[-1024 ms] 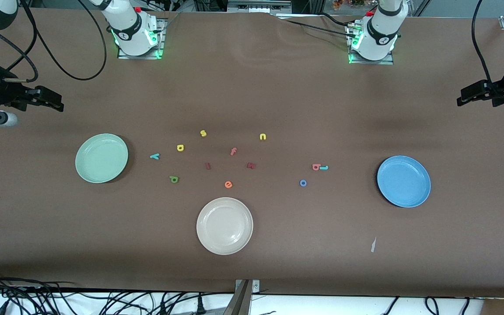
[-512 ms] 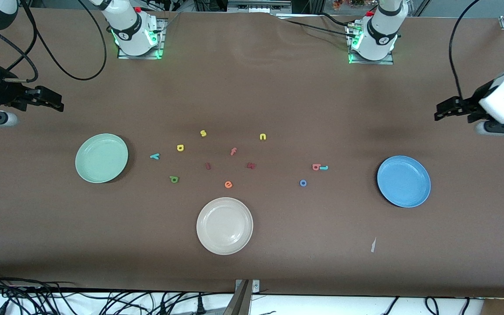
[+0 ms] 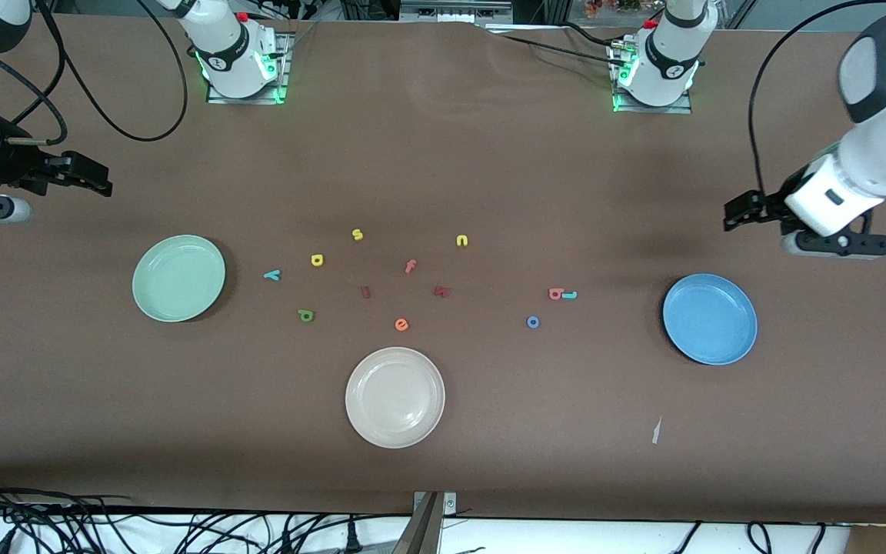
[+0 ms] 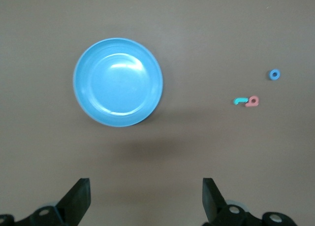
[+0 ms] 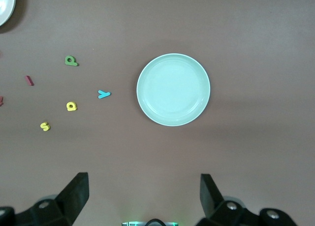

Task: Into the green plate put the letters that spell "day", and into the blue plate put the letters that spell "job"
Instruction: 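Move the left gripper to the teal letter while the right gripper reaches the yellow o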

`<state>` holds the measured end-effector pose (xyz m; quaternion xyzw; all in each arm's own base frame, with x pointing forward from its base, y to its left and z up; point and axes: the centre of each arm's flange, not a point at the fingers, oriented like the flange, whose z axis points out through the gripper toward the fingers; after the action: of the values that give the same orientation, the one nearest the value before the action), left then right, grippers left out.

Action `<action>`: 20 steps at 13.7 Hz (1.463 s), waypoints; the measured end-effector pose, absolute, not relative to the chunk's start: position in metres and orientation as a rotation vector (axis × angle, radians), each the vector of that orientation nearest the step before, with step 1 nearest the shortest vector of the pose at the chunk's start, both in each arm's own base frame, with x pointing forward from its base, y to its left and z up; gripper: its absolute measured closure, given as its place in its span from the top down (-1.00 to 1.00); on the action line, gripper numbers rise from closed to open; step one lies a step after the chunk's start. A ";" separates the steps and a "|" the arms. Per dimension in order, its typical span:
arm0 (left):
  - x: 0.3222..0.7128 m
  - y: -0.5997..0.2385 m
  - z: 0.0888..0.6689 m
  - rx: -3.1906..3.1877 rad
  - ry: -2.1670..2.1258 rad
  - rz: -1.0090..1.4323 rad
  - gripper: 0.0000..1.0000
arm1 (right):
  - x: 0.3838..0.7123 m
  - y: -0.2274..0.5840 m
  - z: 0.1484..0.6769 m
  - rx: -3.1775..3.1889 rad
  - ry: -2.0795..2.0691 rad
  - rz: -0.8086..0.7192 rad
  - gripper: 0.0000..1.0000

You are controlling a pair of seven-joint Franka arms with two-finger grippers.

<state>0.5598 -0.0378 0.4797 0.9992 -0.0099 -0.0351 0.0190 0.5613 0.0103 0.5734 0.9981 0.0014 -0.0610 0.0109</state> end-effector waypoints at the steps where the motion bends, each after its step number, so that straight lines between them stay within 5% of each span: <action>1: 0.561 -0.054 0.471 3.101 -0.037 -0.092 1.00 | 0.561 0.010 0.573 3.114 0.004 -0.191 1.00; 12: 0.561 -0.179 0.316 3.049 -0.312 -0.070 1.00 | 0.584 0.080 0.502 3.114 0.138 -0.349 1.00; 20: 0.556 -0.227 0.283 2.982 -0.602 0.031 1.00 | 0.559 0.201 0.355 3.159 0.075 -0.137 1.00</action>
<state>0.5561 -0.2265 0.2835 0.9790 -0.1977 0.0103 0.0494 0.5588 0.2007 0.3545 0.9987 0.0238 -0.0433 -0.0104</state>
